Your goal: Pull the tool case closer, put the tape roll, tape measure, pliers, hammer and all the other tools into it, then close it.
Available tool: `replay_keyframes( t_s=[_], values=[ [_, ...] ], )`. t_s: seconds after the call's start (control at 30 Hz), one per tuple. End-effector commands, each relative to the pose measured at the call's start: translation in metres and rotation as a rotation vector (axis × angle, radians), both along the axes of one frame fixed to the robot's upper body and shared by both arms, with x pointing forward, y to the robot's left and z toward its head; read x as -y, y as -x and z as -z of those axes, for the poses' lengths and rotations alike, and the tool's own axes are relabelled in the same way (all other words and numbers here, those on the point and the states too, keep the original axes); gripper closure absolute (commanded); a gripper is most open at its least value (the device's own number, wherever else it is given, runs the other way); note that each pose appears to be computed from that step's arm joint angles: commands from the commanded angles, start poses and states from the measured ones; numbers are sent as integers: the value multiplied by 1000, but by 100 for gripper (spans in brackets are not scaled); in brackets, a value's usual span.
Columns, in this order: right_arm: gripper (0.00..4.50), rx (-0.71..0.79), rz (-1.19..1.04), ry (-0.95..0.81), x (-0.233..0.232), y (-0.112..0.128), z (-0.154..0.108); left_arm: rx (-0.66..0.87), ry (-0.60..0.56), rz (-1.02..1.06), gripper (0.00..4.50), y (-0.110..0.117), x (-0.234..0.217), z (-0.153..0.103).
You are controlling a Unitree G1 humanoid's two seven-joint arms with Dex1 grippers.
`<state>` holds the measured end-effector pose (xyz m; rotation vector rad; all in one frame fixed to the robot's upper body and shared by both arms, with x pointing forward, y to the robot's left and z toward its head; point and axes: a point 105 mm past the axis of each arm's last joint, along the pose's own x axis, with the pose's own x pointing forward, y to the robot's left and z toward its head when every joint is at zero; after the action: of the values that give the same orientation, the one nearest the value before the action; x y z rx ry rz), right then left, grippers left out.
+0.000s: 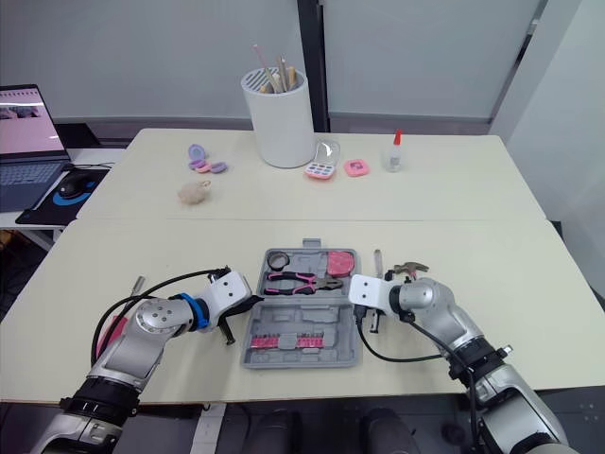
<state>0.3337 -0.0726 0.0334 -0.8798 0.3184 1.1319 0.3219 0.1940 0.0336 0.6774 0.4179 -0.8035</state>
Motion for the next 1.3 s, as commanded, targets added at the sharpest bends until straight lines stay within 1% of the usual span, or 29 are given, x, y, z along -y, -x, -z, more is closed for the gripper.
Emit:
replay_keyframes(
  t_s=[0.03,0.27,0.77,0.87,1.07,1.23,1.3],
  values=[
    [448,16,-54,-45,-15,5,-10,5,33,85,450,6,21,-3],
    [448,-11,-58,-46,-15,11,-7,-26,54,95,450,13,26,1],
    [448,-44,-66,-43,-16,18,-2,-34,29,78,450,14,20,5],
    [448,-30,-52,-40,-14,14,-3,-37,30,69,450,15,18,5],
    [448,3,-17,-6,3,2,-5,-16,17,46,450,14,8,2],
    [448,36,17,7,20,-7,-12,31,-11,29,450,8,-1,-5],
    [448,49,34,-8,26,-9,-20,51,10,21,450,7,-3,-13]
  ],
)
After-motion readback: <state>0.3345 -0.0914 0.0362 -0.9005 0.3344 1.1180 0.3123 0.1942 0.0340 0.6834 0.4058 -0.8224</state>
